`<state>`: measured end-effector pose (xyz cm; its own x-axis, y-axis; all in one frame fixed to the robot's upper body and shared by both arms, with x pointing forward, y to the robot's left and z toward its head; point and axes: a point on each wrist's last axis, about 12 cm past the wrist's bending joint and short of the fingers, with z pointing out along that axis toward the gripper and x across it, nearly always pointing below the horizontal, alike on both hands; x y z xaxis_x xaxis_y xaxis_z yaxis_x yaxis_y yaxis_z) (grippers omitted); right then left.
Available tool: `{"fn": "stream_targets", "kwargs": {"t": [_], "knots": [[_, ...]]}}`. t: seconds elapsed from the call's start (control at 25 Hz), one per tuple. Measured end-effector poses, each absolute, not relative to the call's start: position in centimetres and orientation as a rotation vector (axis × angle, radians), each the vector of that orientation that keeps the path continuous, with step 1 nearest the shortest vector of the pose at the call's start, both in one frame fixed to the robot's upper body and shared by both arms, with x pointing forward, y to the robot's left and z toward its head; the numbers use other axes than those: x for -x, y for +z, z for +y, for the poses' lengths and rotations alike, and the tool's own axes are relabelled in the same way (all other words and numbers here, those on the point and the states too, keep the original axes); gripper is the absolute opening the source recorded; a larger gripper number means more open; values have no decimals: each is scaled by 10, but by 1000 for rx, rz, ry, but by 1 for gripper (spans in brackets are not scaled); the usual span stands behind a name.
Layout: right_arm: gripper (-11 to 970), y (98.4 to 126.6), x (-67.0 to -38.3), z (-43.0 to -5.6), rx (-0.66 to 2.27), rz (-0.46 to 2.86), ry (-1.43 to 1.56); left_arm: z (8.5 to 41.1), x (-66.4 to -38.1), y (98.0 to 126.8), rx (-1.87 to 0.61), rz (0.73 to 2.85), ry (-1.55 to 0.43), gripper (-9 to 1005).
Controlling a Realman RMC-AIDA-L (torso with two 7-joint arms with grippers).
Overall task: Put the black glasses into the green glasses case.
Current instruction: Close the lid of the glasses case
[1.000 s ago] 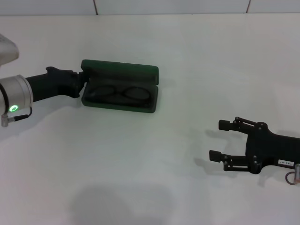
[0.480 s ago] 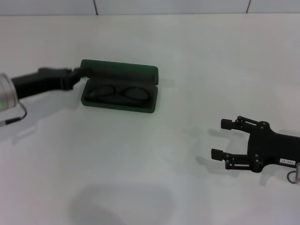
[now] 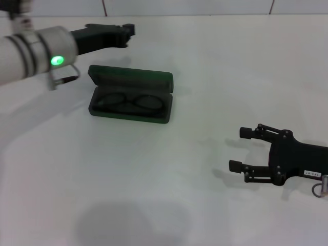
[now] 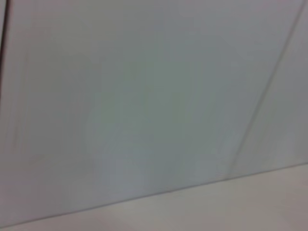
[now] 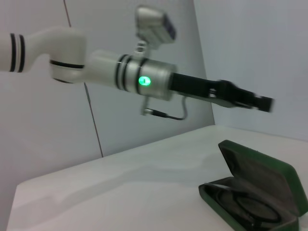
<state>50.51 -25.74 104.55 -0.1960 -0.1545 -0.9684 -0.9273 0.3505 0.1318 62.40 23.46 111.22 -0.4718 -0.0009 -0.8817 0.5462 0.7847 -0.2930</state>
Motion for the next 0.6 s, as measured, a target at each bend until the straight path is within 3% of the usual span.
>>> {"fn": "stream_targets", "kwargs": {"t": [0.32,0.6], "knots": [[880,1047,-507,-256,996,1605,968,204,-631,1087,-314,1995,-476,0],[880,1049,-509,-255,1009,1597,963,211,-624,1069,-263,2048,-433,0]]}}
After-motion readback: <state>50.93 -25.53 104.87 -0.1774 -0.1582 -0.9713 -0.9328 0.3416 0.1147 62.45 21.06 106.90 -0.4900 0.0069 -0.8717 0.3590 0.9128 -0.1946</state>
